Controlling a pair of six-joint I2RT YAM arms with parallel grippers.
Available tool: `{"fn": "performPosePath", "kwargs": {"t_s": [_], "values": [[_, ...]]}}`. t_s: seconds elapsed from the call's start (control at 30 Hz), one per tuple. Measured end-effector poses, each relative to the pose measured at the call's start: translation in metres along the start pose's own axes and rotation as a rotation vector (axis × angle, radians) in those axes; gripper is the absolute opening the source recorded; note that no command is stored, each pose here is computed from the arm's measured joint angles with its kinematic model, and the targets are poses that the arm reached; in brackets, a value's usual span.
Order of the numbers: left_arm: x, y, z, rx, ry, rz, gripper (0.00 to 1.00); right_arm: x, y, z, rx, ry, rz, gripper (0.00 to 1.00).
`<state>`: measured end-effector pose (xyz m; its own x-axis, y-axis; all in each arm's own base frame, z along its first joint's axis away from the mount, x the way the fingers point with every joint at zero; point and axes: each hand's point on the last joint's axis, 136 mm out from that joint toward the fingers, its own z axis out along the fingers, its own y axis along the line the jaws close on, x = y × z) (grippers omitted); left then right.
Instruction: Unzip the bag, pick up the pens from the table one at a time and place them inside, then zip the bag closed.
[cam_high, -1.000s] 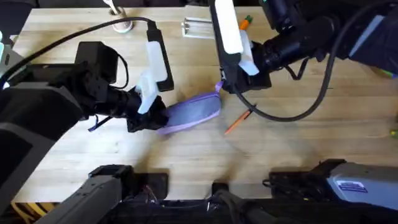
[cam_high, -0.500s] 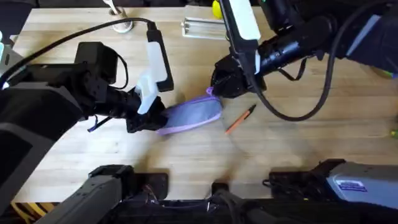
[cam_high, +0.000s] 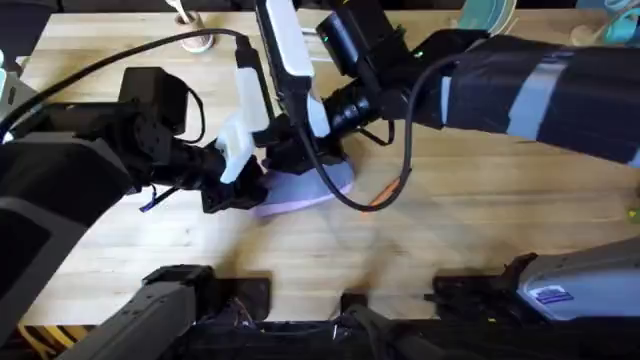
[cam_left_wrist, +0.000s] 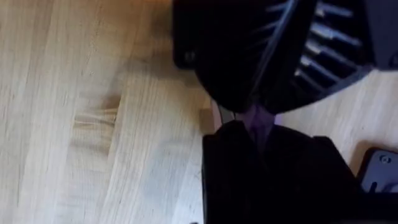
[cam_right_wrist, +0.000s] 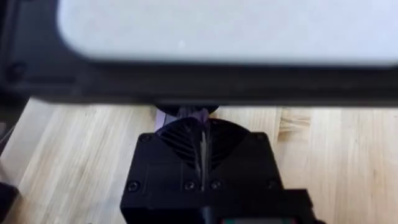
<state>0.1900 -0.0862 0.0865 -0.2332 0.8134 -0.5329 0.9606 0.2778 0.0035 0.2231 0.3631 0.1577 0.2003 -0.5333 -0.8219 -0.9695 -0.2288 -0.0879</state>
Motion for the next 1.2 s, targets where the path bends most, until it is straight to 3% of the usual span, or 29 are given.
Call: {"fn": "performPosePath", "kwargs": {"t_s": [0.47,0.5,0.67,0.7,0.73,1.0,1.1,1.2], "values": [[0.0,0.0,0.0,-0.001,0.0,0.0,0.042,-0.004,0.0,0.019,-0.025,-0.032,0.111,0.033],[0.0,0.0,0.0,0.0,-0.001,0.001,0.042,-0.003,-0.001,0.018,-0.024,-0.034,0.125,0.094],[-0.001,0.0,0.0,0.003,-0.003,0.0,0.042,0.002,-0.021,-0.005,0.032,-0.056,0.15,0.82],[-0.001,-0.001,0.0,0.002,-0.003,0.0,0.042,0.003,-0.024,-0.01,0.044,-0.058,0.154,0.937],[-0.001,0.0,0.0,0.002,-0.004,0.0,0.042,0.004,-0.029,-0.016,0.059,-0.061,0.159,0.98],[-0.001,0.0,0.0,0.002,-0.004,0.0,0.042,0.026,-0.053,-0.048,0.137,-0.046,0.238,0.996],[-0.001,0.0,0.0,0.003,-0.004,0.0,0.042,0.041,-0.058,-0.064,0.212,0.035,0.279,0.995],[-0.001,-0.001,0.0,0.003,-0.004,0.0,0.042,0.039,-0.05,-0.077,0.244,0.088,0.281,0.995]]}}
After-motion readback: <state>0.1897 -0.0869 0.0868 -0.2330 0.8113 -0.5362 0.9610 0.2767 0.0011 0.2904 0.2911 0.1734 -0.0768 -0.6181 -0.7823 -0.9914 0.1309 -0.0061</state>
